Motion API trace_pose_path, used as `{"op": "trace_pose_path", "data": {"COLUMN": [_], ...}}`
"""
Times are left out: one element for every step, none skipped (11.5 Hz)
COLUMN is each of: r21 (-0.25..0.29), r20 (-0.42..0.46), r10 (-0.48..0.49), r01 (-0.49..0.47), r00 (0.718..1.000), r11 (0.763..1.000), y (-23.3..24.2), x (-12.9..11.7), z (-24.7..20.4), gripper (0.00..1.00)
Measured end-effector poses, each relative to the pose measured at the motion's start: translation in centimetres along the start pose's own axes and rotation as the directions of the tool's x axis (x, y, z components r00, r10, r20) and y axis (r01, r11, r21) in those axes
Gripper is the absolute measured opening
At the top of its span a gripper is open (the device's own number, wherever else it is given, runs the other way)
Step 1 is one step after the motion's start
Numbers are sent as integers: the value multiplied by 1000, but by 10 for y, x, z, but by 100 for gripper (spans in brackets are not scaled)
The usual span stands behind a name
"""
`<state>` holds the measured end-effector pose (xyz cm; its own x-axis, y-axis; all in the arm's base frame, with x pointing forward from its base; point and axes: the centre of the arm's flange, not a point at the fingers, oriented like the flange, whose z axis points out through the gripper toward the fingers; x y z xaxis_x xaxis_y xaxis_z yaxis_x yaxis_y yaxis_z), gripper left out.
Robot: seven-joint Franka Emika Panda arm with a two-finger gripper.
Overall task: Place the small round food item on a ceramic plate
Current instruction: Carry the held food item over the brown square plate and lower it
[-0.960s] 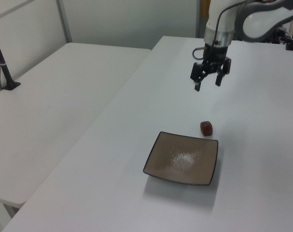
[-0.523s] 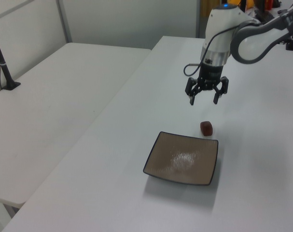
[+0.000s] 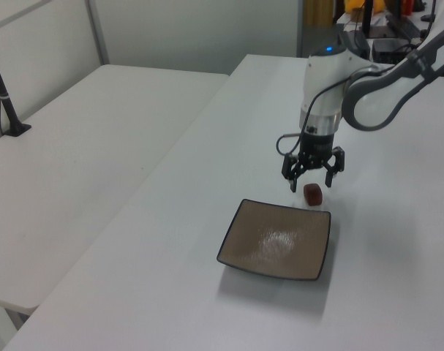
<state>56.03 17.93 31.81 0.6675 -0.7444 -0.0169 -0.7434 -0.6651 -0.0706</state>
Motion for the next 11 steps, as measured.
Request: {"op": "trace_pose_path", "data": {"r21": [-17, -32, -41, -41, -38, -37, -36, -36, -35, -38, -42], "r20": [-4, -11, -16, -20, -24, -26, -26, -27, -28, -44, -77], "r10": [-18, -38, -50, -56, -59, -60, -60, -61, -62, -80, -124], "r01": [18, 37, 50, 55, 58, 59, 59, 60, 61, 79, 121], "r00": [1000, 999, 999, 998, 998, 998, 998, 998, 998, 996, 989], "r11": [1000, 999, 998, 998, 998, 998, 998, 998, 998, 996, 992], "y": [0, 0, 0, -1, -1, -2, -2, -2, -3, -4, -7], "x": [-2, -4, -6, -7, -7, -7, -7, -7, -7, -7, -9], "z": [10, 17, 20, 19, 17, 16, 16, 15, 15, 12, 7], "gripper": [99, 97, 81, 64, 47, 34, 26, 24, 23, 23, 22]}}
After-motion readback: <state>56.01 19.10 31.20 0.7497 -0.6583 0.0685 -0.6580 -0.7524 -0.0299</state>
